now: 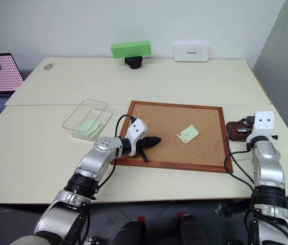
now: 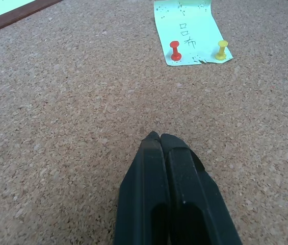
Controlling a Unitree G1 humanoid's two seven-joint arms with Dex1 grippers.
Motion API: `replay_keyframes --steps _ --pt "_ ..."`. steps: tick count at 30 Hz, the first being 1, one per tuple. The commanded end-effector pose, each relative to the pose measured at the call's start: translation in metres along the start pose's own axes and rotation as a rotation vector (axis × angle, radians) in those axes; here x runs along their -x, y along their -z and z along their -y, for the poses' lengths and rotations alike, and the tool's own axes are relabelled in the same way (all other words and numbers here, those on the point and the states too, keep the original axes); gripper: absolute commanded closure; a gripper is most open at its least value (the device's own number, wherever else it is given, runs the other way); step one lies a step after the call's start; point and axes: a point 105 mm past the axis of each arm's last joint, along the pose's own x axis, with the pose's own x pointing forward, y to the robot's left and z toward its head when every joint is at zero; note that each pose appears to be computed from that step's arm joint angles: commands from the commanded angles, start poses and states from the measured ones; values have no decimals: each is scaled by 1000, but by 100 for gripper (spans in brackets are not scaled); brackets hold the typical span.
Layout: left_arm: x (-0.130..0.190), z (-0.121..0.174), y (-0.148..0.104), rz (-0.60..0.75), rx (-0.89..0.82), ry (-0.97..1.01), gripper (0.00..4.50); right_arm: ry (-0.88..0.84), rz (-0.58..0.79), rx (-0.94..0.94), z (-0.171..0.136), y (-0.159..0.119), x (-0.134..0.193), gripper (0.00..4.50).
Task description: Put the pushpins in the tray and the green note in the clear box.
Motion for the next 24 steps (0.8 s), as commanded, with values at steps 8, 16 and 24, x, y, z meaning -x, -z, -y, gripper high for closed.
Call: replay_keyframes --steps 8,16,24 --pt "-4 7 15 -47 31 19 450 -84 25 -68 -15 -14 5 270" --pt "-3 7 15 -49 31 18 450 -118 9 -76 -21 -11 7 100" --pt "-4 6 14 -48 28 20 450 -127 9 -84 -21 -12 6 1"
